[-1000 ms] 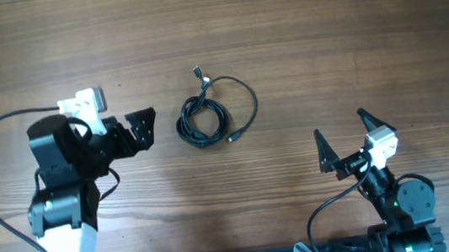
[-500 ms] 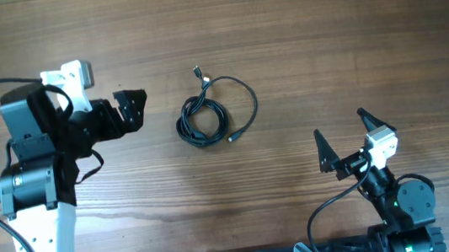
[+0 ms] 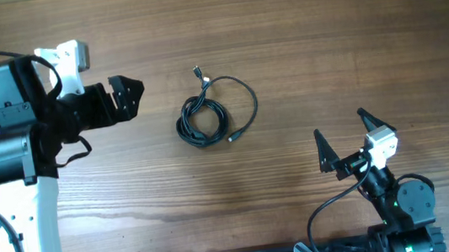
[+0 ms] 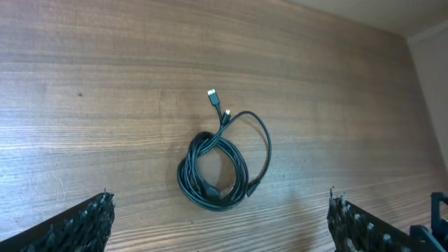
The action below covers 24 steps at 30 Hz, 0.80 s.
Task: Untangle cables
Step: 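Raise the left gripper and move it above the black cable coil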
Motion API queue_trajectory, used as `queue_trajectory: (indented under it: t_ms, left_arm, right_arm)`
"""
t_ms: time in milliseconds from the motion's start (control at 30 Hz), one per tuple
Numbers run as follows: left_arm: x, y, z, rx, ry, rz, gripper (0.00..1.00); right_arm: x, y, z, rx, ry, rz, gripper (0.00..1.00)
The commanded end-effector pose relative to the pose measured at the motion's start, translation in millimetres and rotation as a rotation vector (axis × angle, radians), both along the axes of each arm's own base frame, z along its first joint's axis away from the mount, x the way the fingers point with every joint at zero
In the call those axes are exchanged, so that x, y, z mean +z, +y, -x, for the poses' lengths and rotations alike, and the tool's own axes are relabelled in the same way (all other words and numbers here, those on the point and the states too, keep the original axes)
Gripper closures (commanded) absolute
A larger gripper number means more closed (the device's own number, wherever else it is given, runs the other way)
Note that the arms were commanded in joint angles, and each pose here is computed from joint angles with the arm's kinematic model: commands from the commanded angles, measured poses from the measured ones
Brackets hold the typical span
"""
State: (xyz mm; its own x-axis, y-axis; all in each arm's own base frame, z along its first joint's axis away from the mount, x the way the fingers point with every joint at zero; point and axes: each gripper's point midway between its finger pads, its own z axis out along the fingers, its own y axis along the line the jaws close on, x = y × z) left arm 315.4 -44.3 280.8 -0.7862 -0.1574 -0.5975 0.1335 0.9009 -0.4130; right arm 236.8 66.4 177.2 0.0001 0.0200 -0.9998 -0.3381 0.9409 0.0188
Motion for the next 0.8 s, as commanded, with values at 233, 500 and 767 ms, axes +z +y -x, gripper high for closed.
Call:
queue_trajectory:
  t_ms: [233, 500, 767]
  left_arm:
    - [-18, -2, -16, -0.023, 0.057, 0.008, 0.00]
    - [-65, 1, -37, -0.022, 0.198, 0.025, 0.00]
    - [-92, -8, -57, 0.003, 0.243, -0.035, 0.00]
  right_arm:
    - [1, -2, 0, -0.009, -0.013, 0.012, 0.00]
    - [1, -2, 0, -0.009, -0.013, 0.012, 0.00]
    - [1, -1, 0, -0.009, -0.013, 0.012, 0.00]
